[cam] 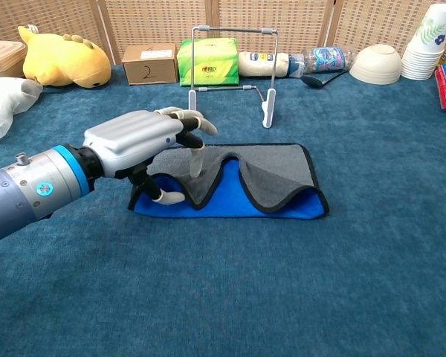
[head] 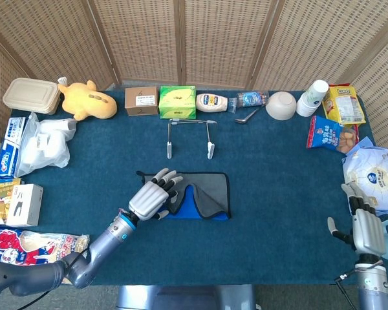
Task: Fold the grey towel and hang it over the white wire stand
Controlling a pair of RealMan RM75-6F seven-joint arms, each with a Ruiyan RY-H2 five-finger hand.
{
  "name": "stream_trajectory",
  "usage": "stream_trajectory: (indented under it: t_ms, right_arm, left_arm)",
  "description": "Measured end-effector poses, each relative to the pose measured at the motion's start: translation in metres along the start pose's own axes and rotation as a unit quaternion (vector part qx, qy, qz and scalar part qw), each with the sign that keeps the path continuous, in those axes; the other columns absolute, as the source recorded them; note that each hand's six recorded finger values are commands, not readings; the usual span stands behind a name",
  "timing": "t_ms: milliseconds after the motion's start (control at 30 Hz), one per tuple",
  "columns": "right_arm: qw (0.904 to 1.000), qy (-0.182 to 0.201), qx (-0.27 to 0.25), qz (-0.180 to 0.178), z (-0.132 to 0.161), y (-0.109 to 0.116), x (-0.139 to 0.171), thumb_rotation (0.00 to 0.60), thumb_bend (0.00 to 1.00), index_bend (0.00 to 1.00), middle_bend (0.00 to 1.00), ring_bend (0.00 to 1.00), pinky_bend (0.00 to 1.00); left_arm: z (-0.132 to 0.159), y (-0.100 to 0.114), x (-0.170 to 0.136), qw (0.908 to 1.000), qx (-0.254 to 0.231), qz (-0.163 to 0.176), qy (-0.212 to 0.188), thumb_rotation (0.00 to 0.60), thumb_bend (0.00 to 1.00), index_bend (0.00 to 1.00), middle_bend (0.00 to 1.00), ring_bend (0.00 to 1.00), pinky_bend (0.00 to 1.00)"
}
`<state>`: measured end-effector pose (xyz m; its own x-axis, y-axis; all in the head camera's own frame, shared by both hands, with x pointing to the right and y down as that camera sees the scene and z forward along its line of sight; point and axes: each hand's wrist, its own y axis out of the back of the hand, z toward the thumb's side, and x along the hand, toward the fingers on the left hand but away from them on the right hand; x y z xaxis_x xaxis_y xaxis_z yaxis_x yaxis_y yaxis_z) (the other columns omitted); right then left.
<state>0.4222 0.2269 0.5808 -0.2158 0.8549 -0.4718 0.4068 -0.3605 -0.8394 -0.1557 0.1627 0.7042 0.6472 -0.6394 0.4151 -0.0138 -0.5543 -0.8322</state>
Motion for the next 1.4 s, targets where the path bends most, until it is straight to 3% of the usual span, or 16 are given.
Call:
stream_trajectory:
  t_ms: [333,433,700,767,967,1167,1400]
  right_arm:
    - [1.0,-0.001,-0.001,-0.003,-0.001,0.002,0.001,0.6,0.38,0.09,0.03,0.0,0.0]
    - [1.0,-0.003,-0.001,-0.006,-0.002,0.003,0.002,0.6,0.38,0.09,0.03,0.0,0.0]
    - [1.0,-0.002,-0.001,-0.007,-0.003,0.005,0.004,0.6,0.38,0.09,0.03,0.0,0.0]
    - [1.0,0.0,-0.002,-0.006,-0.002,0.005,0.004,0.6,0.38,0.09,0.03,0.0,0.0]
    - [1.0,0.0,-0.002,-0.006,-0.002,0.005,0.005,0.6,0.38,0.09,0.03,0.0,0.0]
    - [0.9999,-0.003,-0.002,-0.012,-0.004,0.009,0.008,0.6,0.38,0.1,0.03,0.0,0.0]
    - [0.9999,-0.004,-0.003,-0.013,-0.005,0.01,0.01,0.6,0.38,0.1,0.03,0.0,0.0]
  left_arm:
    - [-0.007,0.001,-0.001,0.9999,0.008,-0.002,0.005,0.6,0.46,0.64,0.23,0.0,0.0]
    - [-0.01,0.0,-0.003,0.9999,0.006,-0.013,0.007,0.6,0.45,0.57,0.2,0.0,0.0]
    - [-0.018,-0.003,-0.015,0.9992,0.007,-0.038,0.015,0.6,0.44,0.29,0.12,0.0,0.0]
    - [-0.019,-0.003,-0.017,0.9991,0.005,-0.038,0.018,0.6,0.44,0.27,0.12,0.0,0.0]
    - [-0.016,-0.002,-0.017,0.9993,0.002,-0.032,0.018,0.6,0.44,0.3,0.13,0.0,0.0]
    - [-0.013,-0.004,-0.015,0.9995,0.001,-0.03,0.012,0.6,0.44,0.45,0.15,0.0,0.0]
    - [-0.013,-0.009,-0.013,0.9992,0.005,-0.036,0.013,0.6,0.44,0.53,0.2,0.0,0.0]
